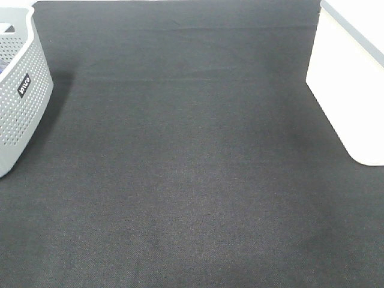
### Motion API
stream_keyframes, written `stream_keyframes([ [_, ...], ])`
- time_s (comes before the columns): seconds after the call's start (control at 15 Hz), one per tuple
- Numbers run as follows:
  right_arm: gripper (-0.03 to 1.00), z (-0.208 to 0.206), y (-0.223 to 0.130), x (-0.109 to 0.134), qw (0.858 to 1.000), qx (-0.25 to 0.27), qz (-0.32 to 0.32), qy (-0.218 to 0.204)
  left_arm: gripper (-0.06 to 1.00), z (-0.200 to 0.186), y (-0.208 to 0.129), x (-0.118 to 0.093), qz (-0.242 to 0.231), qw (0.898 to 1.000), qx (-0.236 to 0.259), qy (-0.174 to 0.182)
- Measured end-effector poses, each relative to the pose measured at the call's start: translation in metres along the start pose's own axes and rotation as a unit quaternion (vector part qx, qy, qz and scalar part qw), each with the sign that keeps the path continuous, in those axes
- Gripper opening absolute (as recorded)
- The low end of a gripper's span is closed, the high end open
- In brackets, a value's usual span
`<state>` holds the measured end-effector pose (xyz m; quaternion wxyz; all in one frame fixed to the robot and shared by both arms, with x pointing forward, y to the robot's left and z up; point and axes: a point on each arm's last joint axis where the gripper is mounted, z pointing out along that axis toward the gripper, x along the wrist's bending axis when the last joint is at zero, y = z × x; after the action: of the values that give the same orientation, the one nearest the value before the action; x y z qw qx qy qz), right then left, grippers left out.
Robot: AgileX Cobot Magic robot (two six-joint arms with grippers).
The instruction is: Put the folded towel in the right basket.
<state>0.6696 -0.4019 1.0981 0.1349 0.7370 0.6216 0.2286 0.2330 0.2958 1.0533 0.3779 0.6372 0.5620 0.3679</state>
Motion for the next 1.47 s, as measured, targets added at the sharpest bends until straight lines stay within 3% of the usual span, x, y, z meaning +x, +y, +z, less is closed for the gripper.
stream_keyframes([
  [0.2, 0.65, 0.004, 0.000, -0.001, 1.000, 0.004, 0.010, 0.000, 0.88, 0.000, 0.000, 0.000, 0.000, 1.000, 0.000, 0.000],
  [0.27, 0.68, 0.003, -0.001, 0.001, 1.000, 0.005, 0.013, 0.007, 0.88, 0.000, 0.000, 0.000, 0.000, 1.000, 0.000, 0.000],
  [0.53, 0.70, -0.013, -0.003, 0.023, 0.997, 0.009, 0.025, 0.073, 0.88, 0.000, 0.000, 0.000, 0.000, 1.000, 0.000, 0.000],
  [1.07, 0.70, -0.087, -0.028, 0.123, 0.989, -0.039, -0.125, 0.065, 0.88, 0.000, 0.000, 0.000, 0.000, 1.000, 0.000, 0.000],
  [1.47, 0.70, -0.114, -0.109, 0.110, 0.990, 0.014, -0.139, 0.028, 0.88, 0.000, 0.000, 0.000, 0.000, 1.000, 0.000, 0.000],
])
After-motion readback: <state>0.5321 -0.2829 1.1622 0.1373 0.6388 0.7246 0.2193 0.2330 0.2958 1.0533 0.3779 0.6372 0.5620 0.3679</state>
